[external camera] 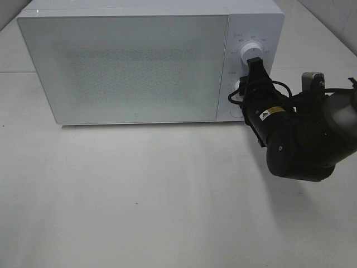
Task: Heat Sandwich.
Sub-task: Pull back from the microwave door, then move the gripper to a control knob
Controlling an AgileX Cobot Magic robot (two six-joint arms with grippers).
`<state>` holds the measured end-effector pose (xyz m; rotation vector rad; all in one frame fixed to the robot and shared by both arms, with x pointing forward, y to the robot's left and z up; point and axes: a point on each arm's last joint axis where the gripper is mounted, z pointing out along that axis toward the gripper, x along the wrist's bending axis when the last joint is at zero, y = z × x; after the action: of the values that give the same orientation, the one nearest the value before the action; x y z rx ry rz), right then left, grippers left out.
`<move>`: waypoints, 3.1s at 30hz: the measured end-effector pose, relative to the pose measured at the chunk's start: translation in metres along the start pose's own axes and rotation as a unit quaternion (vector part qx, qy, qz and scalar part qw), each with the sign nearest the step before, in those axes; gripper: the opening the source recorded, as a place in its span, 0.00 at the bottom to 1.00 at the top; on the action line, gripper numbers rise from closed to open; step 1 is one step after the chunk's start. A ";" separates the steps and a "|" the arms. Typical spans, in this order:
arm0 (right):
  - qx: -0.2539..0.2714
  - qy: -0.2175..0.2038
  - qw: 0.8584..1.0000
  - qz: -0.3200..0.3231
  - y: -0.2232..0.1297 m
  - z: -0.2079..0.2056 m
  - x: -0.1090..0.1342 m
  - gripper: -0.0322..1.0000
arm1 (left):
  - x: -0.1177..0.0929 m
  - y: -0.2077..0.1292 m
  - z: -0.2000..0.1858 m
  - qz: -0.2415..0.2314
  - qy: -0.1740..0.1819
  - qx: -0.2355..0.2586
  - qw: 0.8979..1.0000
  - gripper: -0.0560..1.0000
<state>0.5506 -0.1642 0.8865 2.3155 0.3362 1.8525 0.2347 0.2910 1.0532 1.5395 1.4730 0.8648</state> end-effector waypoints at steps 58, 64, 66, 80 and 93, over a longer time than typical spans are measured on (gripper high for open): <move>-0.011 0.002 0.984 0.180 0.001 0.000 0.000 0.58 | 0.000 0.000 0.000 0.000 0.000 0.000 1.000 0.99; -0.012 0.005 0.983 0.181 0.001 -0.001 0.000 0.71 | 0.000 0.000 0.000 0.000 0.000 0.000 1.000 0.99; -0.013 0.004 0.983 0.181 0.001 -0.001 0.000 0.76 | 0.000 0.000 0.000 0.000 0.000 0.000 1.000 0.99; -0.004 0.010 0.986 0.167 0.000 -0.003 0.000 0.77 | 0.000 0.000 0.000 0.000 0.000 0.000 1.000 0.99; 0.021 0.016 0.991 0.133 0.011 -0.029 0.005 0.77 | 0.000 0.000 0.000 0.000 0.000 0.000 1.000 0.99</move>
<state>0.5241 -0.1743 0.9003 2.4635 0.0726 2.0192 0.2347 0.2910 1.0532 1.5395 1.4730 0.8648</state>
